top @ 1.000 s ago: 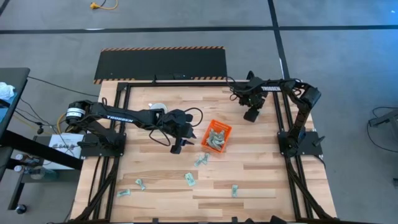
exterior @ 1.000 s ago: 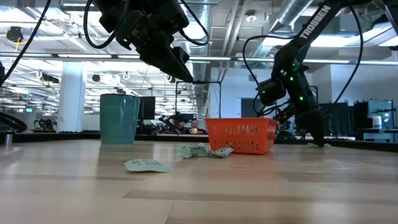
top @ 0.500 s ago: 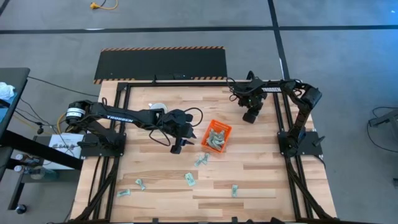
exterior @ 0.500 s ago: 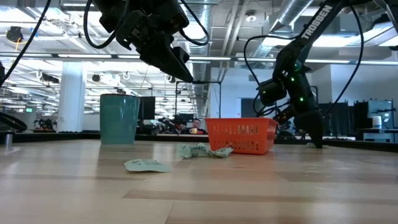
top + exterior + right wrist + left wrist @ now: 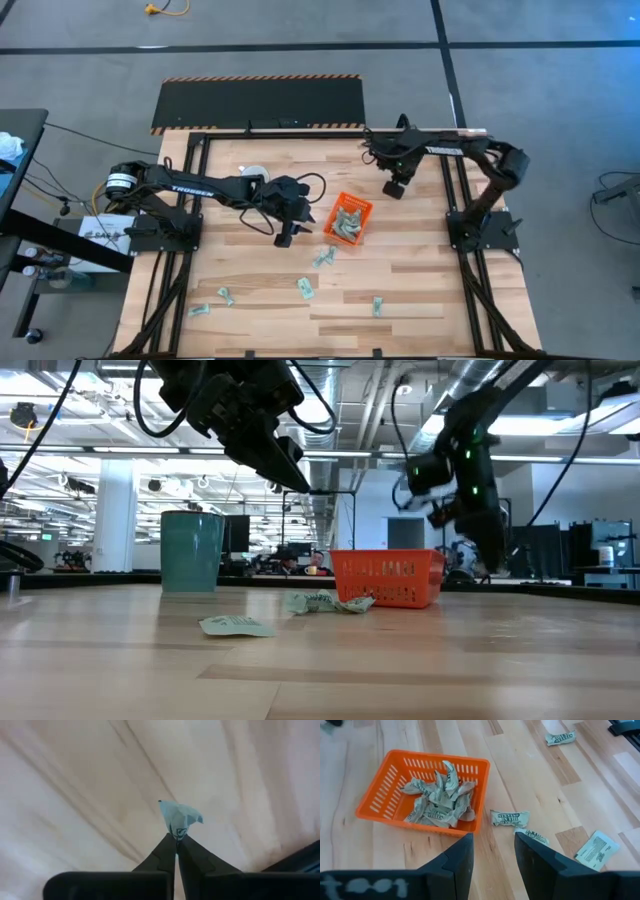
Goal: Pick and place Stevia / Truvia into bins
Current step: Put the stevia packet into the basket
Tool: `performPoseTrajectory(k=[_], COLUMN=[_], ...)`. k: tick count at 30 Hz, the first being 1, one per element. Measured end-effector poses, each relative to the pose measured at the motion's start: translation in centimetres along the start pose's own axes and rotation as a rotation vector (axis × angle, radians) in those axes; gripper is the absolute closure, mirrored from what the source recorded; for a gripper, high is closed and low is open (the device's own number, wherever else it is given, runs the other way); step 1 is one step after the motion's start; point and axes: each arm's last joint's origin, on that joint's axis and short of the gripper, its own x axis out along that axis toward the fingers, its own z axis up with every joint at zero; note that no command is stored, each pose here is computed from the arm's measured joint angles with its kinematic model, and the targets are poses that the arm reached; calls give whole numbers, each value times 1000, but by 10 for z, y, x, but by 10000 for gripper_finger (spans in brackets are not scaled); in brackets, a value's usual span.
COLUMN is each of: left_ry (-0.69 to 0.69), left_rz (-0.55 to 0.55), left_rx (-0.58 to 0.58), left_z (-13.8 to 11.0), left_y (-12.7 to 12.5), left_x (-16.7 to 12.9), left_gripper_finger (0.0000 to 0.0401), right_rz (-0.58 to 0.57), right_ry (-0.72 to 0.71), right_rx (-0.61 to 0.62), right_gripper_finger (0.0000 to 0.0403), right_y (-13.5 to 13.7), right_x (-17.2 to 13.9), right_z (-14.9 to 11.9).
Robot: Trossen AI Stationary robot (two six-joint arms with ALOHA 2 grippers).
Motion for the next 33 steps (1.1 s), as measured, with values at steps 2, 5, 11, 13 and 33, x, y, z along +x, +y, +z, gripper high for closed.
performPoseTrajectory(k=[2, 5, 11, 13, 33], left_ry=[6, 5, 5, 4, 133], left_rz=[-5, -13, -35, -43, -125], left_rx=[-13, -12, 7, 14, -160], left_z=[0, 0, 2, 3, -27], left_y=[-2, -5, -13, -17, -42], left_x=[0, 1, 3, 3, 75], left_gripper_finger=[268, 268, 268, 268, 268], right_rz=[-3, 4, 133, 161, 221], right_ry=[-62, -209, -540, -628, -713], right_rx=[7, 9, -66, -112, -260], right_gripper_finger=[395, 400, 394, 394, 344], right_y=[10, 28, 78, 94, 148], right_x=[-14, -38, -77, -84, -84], right_z=[-4, -9, -13, -13, -15])
